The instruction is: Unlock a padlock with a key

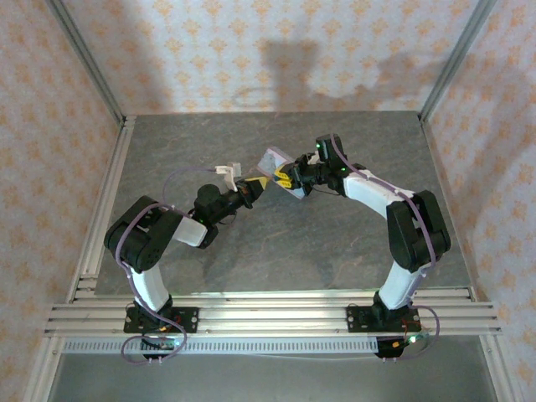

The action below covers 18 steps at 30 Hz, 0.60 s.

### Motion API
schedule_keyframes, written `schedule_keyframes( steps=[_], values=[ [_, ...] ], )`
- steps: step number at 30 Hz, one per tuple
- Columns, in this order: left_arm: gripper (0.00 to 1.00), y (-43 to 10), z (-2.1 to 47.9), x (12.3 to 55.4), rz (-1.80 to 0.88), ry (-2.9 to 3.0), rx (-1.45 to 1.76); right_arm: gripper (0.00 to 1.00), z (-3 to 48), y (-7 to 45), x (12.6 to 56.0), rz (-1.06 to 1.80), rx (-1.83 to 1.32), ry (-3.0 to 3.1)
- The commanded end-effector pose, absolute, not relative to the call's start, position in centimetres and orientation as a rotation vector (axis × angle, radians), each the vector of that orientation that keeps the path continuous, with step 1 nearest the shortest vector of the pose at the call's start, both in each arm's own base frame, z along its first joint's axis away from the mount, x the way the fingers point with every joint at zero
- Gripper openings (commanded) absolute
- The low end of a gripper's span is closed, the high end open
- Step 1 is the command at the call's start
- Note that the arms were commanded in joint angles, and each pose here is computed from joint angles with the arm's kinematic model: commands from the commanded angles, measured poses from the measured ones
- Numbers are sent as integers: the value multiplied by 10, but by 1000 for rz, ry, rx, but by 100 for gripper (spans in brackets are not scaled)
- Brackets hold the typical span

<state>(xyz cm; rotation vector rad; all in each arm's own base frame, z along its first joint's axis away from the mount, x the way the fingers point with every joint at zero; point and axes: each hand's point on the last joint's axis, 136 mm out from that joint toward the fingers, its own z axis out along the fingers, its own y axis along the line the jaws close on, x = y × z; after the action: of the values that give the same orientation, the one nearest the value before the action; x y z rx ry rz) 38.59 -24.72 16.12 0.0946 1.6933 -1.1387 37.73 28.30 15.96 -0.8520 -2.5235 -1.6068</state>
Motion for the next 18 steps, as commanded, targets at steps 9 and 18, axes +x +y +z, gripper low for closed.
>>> schedule_keyframes(
  steps=[9, 18],
  values=[
    [0, -257, 187, 384, -1179, 1610, 125, 0, 174, 283, 374, -1662, -841, -2483],
    [0, -259, 183, 388, -1187, 1622, 116, 0, 176, 284, 374, -1677, -837, -2470]
  ],
)
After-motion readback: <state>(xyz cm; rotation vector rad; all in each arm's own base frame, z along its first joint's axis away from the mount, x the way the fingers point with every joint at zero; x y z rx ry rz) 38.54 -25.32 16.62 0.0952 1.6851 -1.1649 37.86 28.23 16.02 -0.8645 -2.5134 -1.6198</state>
